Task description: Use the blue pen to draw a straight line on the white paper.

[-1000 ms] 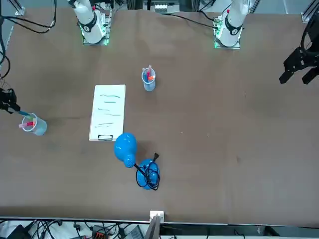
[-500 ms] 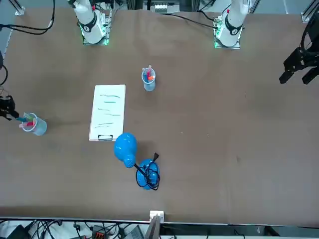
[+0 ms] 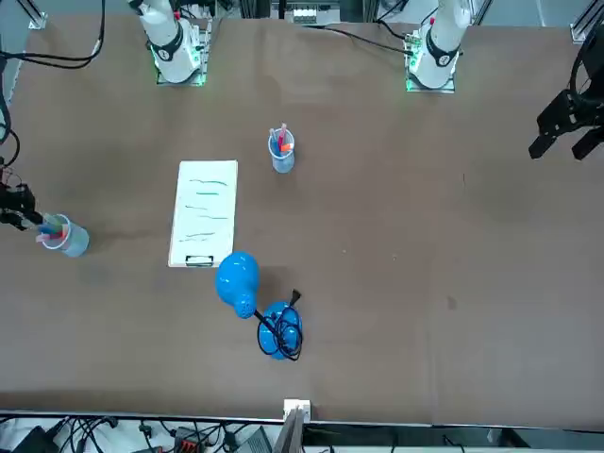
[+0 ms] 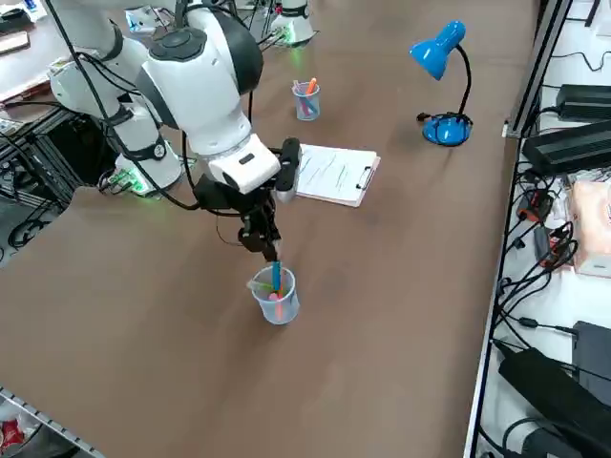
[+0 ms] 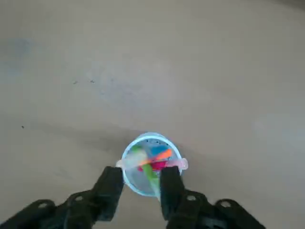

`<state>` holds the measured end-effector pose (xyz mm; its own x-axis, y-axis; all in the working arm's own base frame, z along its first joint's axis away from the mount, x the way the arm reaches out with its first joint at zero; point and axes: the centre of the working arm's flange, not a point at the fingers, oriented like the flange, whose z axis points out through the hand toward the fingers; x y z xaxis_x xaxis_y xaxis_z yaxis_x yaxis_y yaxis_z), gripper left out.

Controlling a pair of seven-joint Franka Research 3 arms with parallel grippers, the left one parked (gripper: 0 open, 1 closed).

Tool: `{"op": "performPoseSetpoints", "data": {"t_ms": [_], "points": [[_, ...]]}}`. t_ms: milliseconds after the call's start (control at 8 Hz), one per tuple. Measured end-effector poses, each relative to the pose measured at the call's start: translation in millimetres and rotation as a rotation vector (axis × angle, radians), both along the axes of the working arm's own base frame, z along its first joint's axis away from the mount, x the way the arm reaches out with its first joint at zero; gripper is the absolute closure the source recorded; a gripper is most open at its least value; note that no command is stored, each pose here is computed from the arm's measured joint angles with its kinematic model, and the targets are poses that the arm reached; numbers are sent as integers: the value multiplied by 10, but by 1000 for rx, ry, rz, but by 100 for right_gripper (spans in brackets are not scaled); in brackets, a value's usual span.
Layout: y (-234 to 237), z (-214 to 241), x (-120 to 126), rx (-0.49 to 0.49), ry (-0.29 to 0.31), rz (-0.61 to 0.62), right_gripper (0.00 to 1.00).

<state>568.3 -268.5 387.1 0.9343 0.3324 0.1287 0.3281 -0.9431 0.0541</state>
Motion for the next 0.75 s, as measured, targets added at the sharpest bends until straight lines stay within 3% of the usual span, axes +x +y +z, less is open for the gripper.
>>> {"op": "performPoseSetpoints", "data": {"t_ms": [250, 375, 750], "points": [[15, 112, 53, 0, -14, 4, 8], [22, 215, 83, 9, -7, 2, 0], [147, 848, 189, 61, 38, -50, 0]]}}
